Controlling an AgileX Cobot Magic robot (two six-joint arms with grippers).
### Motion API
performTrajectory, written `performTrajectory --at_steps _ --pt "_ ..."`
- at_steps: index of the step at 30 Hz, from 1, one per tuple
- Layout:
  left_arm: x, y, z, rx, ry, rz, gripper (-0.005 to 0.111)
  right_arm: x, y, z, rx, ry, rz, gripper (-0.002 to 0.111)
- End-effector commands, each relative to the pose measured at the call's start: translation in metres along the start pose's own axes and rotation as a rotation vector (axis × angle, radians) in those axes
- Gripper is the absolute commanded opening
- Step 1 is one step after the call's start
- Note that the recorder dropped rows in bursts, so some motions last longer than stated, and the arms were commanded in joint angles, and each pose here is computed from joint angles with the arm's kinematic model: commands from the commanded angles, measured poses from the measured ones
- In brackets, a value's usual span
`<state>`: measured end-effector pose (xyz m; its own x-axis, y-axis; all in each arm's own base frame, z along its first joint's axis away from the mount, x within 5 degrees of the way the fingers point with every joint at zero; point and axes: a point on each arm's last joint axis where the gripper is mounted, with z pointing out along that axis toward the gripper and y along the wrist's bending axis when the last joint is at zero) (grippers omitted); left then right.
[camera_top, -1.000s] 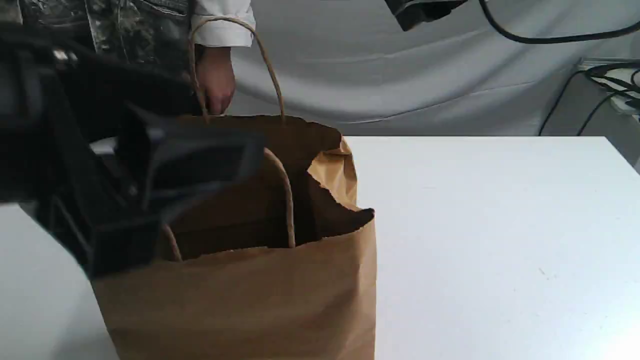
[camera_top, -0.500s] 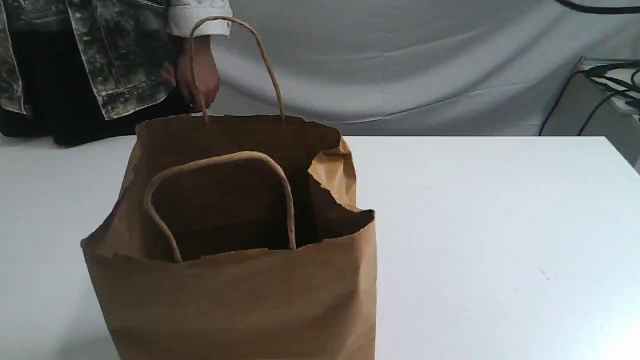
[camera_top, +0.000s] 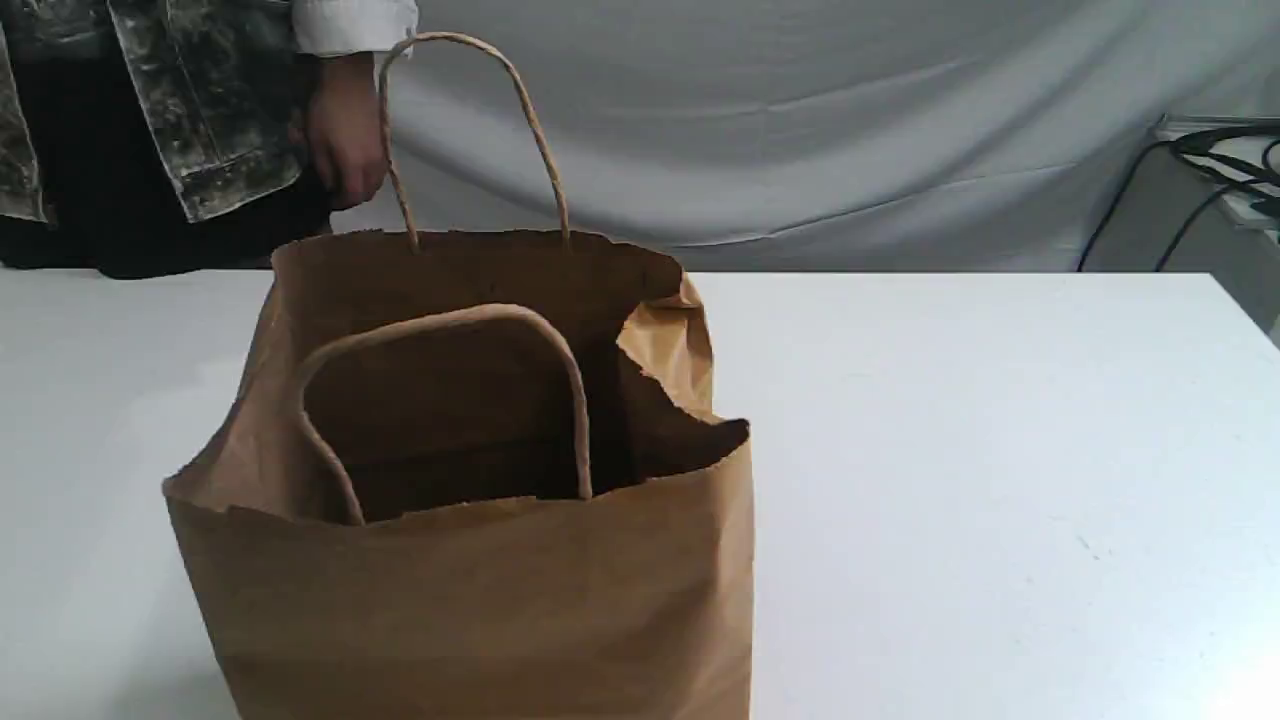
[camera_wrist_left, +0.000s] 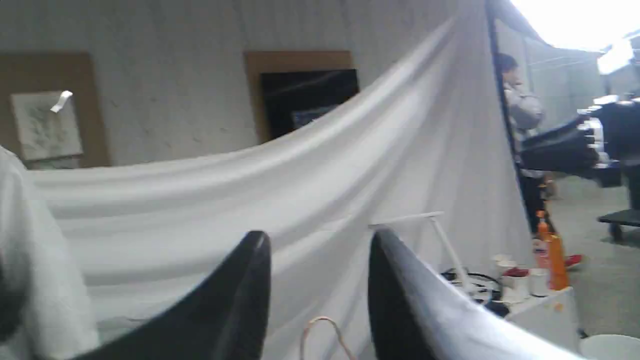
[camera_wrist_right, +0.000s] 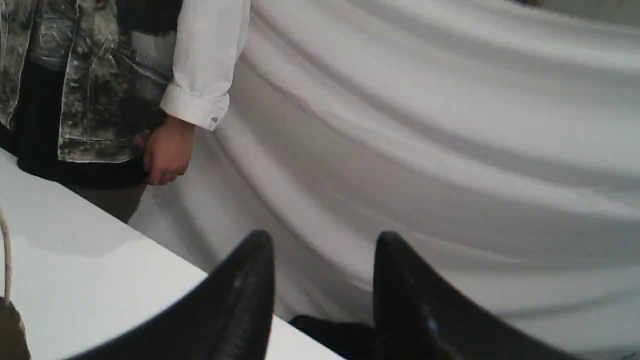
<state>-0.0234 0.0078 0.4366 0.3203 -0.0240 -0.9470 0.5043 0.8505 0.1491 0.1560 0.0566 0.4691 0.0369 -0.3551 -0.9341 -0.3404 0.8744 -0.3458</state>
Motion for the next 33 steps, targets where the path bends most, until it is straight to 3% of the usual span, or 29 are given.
performTrajectory --at_steps 1,5,7,14,20,25,29,31,33 --pt "-0.001 -0.005 -0.015 -0.084 -0.009 0.113 0.018 0.024 0.008 -0.036 0.014 -0.032 -0.033 0.016" --pt "0.003 -0.015 -0.030 -0.171 0.034 0.164 0.001 0.053 0.018 -0.074 0.017 -0.068 0.004 0.005" --pt "0.006 -0.024 -0.037 -0.184 0.055 0.146 0.000 0.065 0.023 -0.093 0.026 -0.099 0.041 0.001" --pt "0.017 -0.047 -0.048 -0.109 0.137 0.048 0.000 0.096 0.032 -0.145 0.055 -0.195 0.100 0.000" --pt "0.036 -0.055 -0.035 0.005 0.176 -0.025 0.000 0.128 0.043 -0.174 0.025 -0.055 0.097 0.000" --pt "0.090 -0.049 0.001 0.059 0.088 -0.165 0.000 0.154 0.050 -0.181 -0.039 0.203 0.093 0.000" --pt "0.154 -0.038 0.018 -0.017 0.052 -0.274 0.000 0.164 0.053 -0.175 -0.044 0.259 0.087 0.000" --pt "0.182 -0.034 0.020 -0.060 0.028 -0.416 0.000 0.169 0.053 -0.169 -0.021 0.262 0.086 0.000" --pt "0.205 -0.036 0.019 -0.053 0.080 -0.371 0.000 0.174 0.053 -0.163 0.000 0.265 0.114 0.000"
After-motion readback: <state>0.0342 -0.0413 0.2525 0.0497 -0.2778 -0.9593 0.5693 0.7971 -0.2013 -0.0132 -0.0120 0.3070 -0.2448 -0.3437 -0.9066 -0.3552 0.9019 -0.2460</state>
